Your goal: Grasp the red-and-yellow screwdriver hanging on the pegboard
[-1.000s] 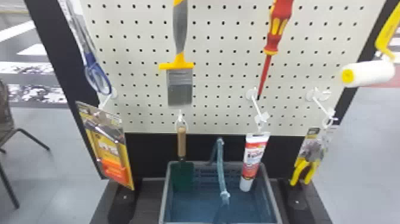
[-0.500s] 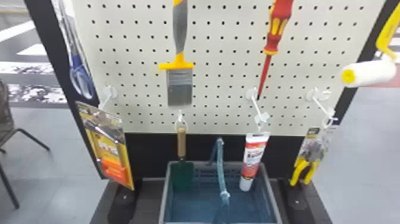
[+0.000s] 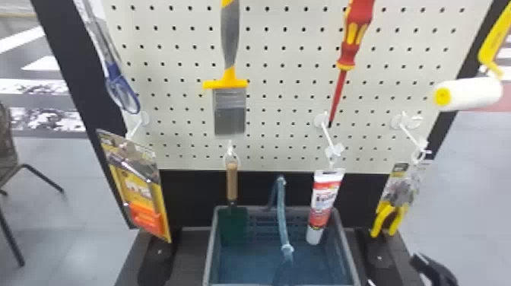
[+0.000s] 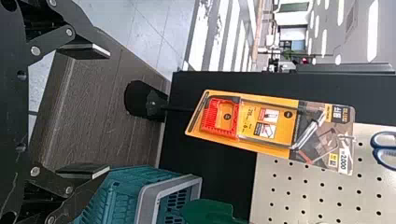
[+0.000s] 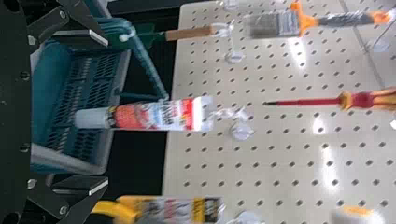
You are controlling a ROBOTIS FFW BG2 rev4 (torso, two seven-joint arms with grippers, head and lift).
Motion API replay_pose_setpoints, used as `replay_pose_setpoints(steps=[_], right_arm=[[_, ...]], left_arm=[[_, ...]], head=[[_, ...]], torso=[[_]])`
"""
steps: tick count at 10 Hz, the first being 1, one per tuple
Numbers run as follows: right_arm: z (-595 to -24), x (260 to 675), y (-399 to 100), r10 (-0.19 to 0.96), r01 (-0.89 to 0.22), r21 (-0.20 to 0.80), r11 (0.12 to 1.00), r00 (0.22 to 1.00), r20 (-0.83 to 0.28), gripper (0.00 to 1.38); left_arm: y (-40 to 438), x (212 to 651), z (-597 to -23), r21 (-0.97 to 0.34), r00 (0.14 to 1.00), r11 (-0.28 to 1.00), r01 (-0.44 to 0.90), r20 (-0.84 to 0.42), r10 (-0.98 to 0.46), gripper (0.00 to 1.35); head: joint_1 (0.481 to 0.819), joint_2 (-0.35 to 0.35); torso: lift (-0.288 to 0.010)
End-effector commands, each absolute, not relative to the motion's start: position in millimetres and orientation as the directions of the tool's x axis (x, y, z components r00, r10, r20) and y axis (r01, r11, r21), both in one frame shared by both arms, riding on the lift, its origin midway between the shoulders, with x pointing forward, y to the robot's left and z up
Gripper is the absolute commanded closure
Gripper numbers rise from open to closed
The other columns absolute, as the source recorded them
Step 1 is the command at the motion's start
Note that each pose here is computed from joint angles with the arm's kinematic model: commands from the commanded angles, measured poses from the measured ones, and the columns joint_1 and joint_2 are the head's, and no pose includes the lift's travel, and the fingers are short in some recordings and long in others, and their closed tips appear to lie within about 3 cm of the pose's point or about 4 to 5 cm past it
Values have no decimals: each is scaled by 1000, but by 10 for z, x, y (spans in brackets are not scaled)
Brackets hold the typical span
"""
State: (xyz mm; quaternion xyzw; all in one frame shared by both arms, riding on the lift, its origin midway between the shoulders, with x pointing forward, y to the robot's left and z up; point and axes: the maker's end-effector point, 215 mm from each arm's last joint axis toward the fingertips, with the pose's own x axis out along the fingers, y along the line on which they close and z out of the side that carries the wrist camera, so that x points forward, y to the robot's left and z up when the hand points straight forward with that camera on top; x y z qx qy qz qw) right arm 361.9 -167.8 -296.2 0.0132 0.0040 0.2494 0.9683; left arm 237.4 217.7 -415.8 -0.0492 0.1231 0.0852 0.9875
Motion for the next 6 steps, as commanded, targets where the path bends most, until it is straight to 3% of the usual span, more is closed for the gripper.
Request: replay_pose_setpoints(steps=[1,6], right_arm=[[-2607,3672,-1556,522,-522,-20,853,852,27,248],[-2020,3792,-1513,599,-587,-147,796,799,52,248]], left_arm=[[2177,2374,-4158,-76,955,981,-181,-251,156,415],[2169,2371,-4167,-77,955,981,-180,-255,155,415]], head=[[549,0],[549,0]], torso=[[-100],[-100]])
